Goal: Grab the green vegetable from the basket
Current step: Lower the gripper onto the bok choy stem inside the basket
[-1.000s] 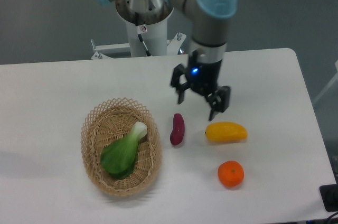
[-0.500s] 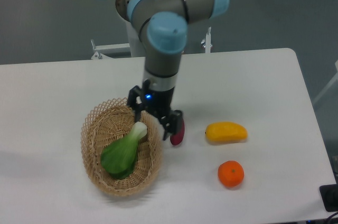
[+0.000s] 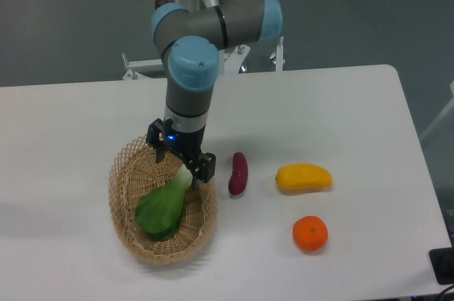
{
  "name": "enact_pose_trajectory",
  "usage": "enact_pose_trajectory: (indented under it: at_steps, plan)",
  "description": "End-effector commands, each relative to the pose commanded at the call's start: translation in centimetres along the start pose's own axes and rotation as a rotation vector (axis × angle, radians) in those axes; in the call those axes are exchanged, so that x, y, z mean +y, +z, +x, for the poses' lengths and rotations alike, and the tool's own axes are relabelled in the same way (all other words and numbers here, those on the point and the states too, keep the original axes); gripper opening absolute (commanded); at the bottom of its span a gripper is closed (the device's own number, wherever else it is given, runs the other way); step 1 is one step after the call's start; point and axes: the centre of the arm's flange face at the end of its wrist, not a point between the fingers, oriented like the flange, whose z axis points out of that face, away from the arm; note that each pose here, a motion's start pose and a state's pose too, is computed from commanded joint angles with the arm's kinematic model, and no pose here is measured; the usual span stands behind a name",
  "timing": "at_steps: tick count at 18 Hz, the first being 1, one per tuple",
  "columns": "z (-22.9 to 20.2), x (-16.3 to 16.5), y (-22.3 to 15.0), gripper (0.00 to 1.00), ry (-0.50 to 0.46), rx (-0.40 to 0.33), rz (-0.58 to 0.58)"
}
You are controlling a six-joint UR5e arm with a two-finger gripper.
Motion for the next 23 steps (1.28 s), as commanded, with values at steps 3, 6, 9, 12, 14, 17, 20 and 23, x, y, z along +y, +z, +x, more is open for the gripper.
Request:
enact_pose_trajectory:
  at_steps: [3,6,9,12,14,17,20,23]
  plan:
    - [0.3,0.2,1.3,1.0,0.001,0.013,-0.026]
    - [0.4,0.4,2.4,1.0,0.005,0.027,-0.044]
    - [0.7,0.6,3.8,1.0,0.022,0.018,-0.096]
    - [1.1,0.3,5.4,1.0,0.041,0.018,-0.133]
    - [1.1,0.3,5.8,1.0,0.04,0.024,-0.138]
    - [0.9,0.2,6.5,1.0,0.039,0.008,-0.131]
    - [0.7,0.2,7.1,1.0,0.041,0.002,-0.138]
    - [1.3,0.0,7.9,1.0,0.053,-0.004,-0.165]
